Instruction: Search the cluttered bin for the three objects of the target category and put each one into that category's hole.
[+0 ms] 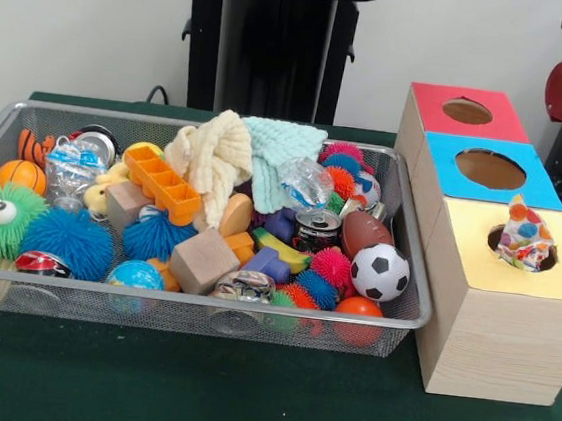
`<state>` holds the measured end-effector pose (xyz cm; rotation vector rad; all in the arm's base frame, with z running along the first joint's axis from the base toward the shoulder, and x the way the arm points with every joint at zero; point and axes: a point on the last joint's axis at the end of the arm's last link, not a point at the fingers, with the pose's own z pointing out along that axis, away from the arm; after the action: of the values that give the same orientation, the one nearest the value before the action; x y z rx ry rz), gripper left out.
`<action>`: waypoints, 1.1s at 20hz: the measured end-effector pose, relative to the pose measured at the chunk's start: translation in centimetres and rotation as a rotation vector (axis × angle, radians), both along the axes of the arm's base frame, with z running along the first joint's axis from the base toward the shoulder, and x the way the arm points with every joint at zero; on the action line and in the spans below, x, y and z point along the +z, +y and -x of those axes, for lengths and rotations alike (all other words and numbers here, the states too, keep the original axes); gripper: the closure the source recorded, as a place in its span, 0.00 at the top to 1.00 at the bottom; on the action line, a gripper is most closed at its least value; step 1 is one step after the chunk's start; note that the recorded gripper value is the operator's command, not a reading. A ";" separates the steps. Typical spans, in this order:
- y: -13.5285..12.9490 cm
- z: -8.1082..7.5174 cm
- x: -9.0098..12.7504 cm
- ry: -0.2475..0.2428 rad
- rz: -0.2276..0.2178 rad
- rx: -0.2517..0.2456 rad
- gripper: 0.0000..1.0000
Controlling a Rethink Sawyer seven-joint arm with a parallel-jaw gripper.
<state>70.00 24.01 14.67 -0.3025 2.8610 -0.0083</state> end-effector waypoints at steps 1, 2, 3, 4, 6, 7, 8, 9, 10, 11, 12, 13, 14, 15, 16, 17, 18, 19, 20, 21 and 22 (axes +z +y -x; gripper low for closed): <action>0.1 0.0 0.0 0.000 0.000 0.001 0.00; 0.1 0.1 0.0 0.000 0.001 0.003 0.00; 0.3 0.2 -0.1 0.001 0.003 0.006 0.00; 0.3 0.2 -0.1 0.001 0.004 0.008 0.00; 0.4 0.3 -0.2 0.002 0.005 0.009 0.00; 0.4 0.3 -0.2 0.002 0.005 0.009 0.00; 0.4 0.3 -0.3 0.003 0.005 0.009 0.00; 0.4 0.3 -0.4 0.005 0.007 0.009 0.00; 0.3 0.4 -0.6 0.006 0.007 0.009 0.00; 0.3 0.4 -0.7 0.008 0.008 0.009 0.00; 0.2 0.4 -0.8 0.011 0.008 0.008 0.00; 0.1 0.4 -0.9 0.013 0.008 0.007 0.00; -0.1 0.4 -1.1 0.015 0.008 0.005 0.00; -0.2 0.4 -1.2 0.016 0.008 0.004 0.00; -0.4 0.3 -1.3 0.017 0.009 0.002 0.00; -0.9 0.2 -1.4 0.019 0.009 -0.005 0.00; -1.3 0.1 -1.5 0.020 0.010 -0.010 0.00; -1.4 0.0 -1.5 0.020 0.010 -0.012 0.00; -2.3 -0.2 -1.5 0.020 0.011 -0.024 0.00; -2.7 -0.3 -1.5 0.020 0.012 -0.028 0.00; -3.0 -0.4 -1.5 0.019 0.013 -0.031 0.00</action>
<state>70.40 20.97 13.14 -0.2616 2.8856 -0.0300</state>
